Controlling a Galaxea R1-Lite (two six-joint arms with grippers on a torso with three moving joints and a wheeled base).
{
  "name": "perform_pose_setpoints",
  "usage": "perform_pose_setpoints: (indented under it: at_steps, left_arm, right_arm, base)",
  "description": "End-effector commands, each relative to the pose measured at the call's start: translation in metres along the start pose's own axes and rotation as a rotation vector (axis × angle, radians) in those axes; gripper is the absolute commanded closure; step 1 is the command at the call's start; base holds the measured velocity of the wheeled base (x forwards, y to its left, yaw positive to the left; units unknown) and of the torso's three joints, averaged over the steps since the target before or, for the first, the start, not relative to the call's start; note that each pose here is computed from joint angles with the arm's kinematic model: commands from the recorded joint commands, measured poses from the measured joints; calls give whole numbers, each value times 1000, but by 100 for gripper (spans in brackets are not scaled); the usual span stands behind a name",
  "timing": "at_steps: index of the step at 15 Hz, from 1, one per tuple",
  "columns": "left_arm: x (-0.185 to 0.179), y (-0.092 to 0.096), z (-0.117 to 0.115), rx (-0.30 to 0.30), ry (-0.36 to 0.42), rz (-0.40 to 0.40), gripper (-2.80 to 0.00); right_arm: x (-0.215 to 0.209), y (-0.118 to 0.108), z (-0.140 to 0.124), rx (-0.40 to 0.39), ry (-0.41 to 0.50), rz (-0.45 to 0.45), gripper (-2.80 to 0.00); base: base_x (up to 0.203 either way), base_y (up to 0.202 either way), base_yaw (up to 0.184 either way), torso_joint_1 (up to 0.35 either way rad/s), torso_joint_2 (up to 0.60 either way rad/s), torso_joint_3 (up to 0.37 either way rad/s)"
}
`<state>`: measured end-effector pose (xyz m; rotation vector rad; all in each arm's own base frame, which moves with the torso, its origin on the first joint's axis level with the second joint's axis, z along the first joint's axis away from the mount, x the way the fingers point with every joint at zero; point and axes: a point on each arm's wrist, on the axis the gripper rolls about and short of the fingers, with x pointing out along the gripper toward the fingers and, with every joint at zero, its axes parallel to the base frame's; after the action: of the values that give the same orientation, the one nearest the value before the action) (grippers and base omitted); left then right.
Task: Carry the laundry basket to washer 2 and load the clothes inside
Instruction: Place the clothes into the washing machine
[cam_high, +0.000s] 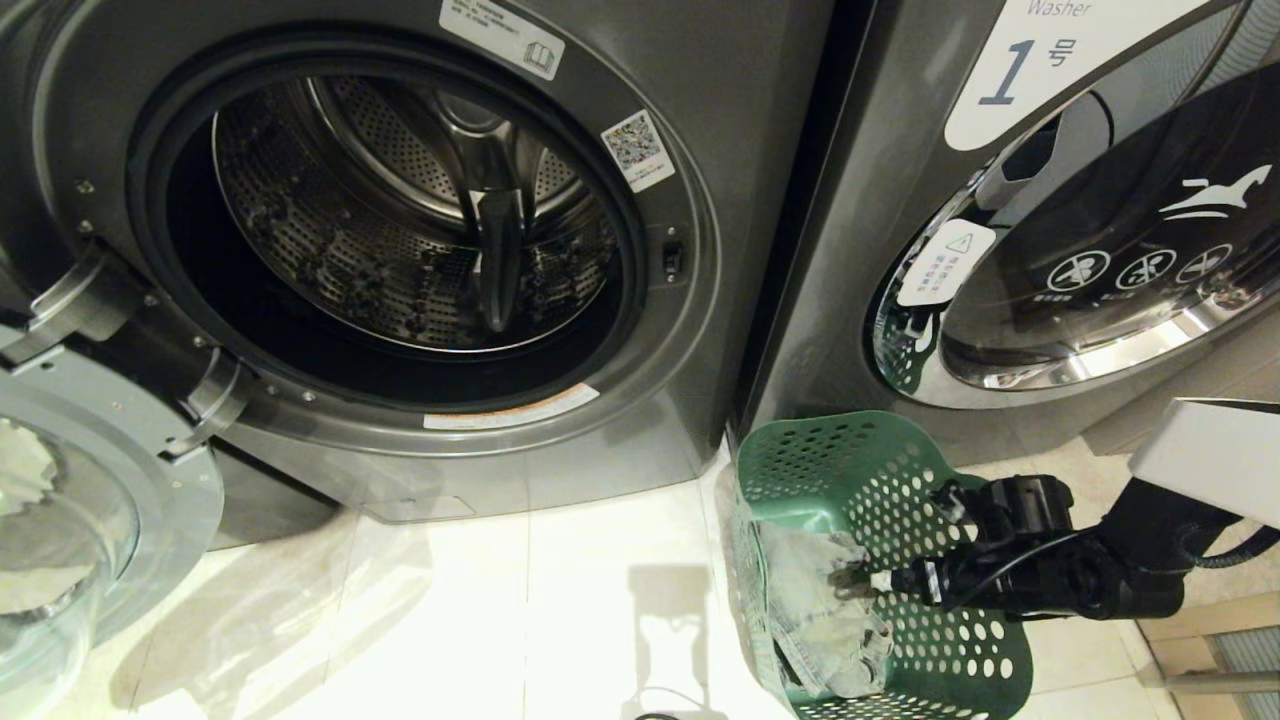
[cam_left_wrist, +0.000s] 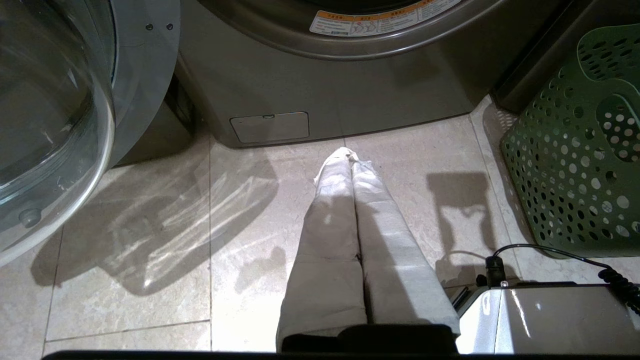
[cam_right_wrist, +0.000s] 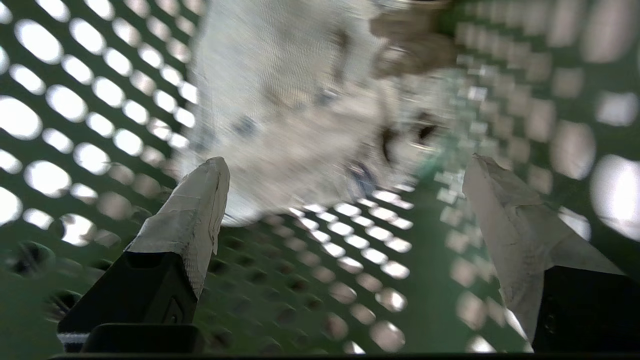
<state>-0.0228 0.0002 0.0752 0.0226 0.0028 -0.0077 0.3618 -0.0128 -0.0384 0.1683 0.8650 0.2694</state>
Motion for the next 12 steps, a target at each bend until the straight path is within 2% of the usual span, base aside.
perform_pose_setpoints:
  at_steps: [1, 7, 12]
  left_arm:
    - [0, 0, 0, 0, 2, 0, 0]
    - [0, 0, 0, 0, 2, 0, 0]
    - [0, 0, 0, 0, 2, 0, 0]
  right_arm:
    - [18, -8, -3, 6, 12, 19, -280]
    - [40, -21, -10, 31, 29, 63, -280]
    - [31, -46, -14, 104, 58, 32, -280]
  base:
    - [0, 0, 0, 0, 0, 0]
    - [0, 0, 0, 0, 0, 0]
    - [0, 0, 0, 0, 0, 0]
